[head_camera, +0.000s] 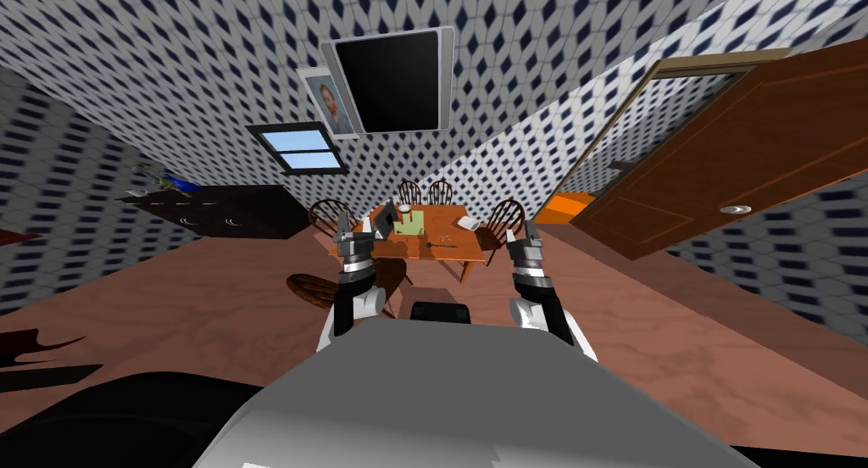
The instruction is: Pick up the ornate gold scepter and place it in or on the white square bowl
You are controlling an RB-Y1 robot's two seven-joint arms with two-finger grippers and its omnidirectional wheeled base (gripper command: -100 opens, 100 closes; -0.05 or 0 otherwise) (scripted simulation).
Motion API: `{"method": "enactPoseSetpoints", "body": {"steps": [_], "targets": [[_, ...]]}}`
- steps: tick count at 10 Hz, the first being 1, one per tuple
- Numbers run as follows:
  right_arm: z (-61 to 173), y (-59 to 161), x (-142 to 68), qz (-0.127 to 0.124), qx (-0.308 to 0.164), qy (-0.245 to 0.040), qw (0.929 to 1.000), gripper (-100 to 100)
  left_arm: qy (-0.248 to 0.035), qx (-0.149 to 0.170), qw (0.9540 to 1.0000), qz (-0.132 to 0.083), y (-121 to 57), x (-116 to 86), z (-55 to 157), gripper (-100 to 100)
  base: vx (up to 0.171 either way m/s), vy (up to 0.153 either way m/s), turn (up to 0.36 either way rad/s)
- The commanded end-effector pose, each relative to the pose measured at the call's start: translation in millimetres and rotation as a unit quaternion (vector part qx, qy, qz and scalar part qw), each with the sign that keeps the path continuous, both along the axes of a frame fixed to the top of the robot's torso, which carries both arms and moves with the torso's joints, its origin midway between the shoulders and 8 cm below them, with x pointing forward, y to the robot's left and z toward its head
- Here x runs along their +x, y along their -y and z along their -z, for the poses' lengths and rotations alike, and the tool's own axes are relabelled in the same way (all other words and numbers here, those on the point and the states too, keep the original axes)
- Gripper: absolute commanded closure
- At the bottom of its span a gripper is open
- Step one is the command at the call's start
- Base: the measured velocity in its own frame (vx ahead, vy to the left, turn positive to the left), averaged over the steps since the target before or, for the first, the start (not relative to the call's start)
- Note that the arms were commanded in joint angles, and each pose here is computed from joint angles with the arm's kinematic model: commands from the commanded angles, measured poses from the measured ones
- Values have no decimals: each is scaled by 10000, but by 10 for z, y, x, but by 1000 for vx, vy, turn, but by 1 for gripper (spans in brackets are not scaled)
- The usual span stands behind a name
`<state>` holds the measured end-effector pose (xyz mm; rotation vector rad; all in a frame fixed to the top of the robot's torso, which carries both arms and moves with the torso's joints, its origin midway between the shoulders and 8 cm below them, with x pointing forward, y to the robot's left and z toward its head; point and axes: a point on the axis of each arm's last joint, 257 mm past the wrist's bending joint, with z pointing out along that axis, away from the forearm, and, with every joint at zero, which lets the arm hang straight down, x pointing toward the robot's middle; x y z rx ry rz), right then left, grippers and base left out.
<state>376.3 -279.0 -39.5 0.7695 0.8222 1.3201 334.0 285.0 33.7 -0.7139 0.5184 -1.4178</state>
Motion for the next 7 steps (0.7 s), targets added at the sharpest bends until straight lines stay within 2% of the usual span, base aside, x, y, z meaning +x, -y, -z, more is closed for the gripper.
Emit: {"method": "enactPoseSetpoints", "body": {"steps": [1, 4, 5, 7], "targets": [[44, -96, 28, -177, -235, -35, 9996, -100, 0, 0, 10000, 0, 0, 0, 0, 0, -10, 22, 151], [147, -277, 90, -474, -683, -118, 9965, -100, 0, 0, 10000, 0, 0, 0, 0, 0, -1, 27, 156], [150, -280, 90, -488, -713, -123, 9962, -100, 0, 0, 10000, 0, 0, 0, 0, 0, 7, 19, 78], [307, -451, 152, -753, -1174, -227, 9900, -100, 0, 0, 10000, 0, 0, 0, 0, 0, 14, 36, 246]]}}
